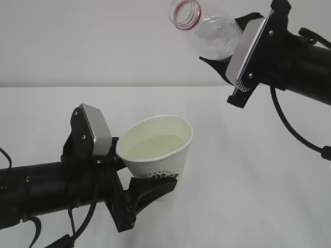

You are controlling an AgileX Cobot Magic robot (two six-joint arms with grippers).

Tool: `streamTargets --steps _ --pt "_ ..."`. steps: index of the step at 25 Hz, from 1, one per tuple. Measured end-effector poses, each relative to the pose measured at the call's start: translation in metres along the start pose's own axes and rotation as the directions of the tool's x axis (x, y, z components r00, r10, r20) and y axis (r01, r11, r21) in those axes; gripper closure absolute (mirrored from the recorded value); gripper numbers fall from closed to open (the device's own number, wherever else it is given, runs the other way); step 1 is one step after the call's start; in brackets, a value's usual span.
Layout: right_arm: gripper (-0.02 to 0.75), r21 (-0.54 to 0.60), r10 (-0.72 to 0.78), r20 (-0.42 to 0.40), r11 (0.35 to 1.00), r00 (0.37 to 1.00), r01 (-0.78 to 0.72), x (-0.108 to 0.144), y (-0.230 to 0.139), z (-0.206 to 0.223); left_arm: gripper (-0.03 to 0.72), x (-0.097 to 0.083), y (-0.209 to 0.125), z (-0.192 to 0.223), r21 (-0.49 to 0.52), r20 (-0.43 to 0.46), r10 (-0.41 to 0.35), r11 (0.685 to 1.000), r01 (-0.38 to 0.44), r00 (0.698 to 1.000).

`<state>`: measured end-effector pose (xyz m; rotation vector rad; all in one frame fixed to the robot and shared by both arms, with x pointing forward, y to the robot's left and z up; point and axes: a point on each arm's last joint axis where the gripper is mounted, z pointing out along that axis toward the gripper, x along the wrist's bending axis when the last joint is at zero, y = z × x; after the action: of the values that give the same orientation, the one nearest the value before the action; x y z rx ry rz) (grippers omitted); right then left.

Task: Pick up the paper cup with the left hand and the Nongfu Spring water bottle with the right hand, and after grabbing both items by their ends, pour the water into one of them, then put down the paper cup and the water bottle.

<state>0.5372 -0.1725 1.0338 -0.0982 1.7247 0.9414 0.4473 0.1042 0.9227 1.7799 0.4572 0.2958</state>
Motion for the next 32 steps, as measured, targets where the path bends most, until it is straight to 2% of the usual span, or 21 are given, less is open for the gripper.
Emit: streamTargets --steps 16,32 --pt "0.308 0.0 0.176 0.001 0.984 0.984 -0.176 -0.0001 0.0 0.0 0.163 0.0 0.0 0.0 0.0 0.0 0.0 1.0 0.0 1.0" --pt "0.308 0.0 0.38 0.001 0.925 0.925 -0.38 -0.0001 0.0 0.0 0.163 0.0 0.0 0.0 0.0 0.0 0.0 1.0 0.0 1.0"
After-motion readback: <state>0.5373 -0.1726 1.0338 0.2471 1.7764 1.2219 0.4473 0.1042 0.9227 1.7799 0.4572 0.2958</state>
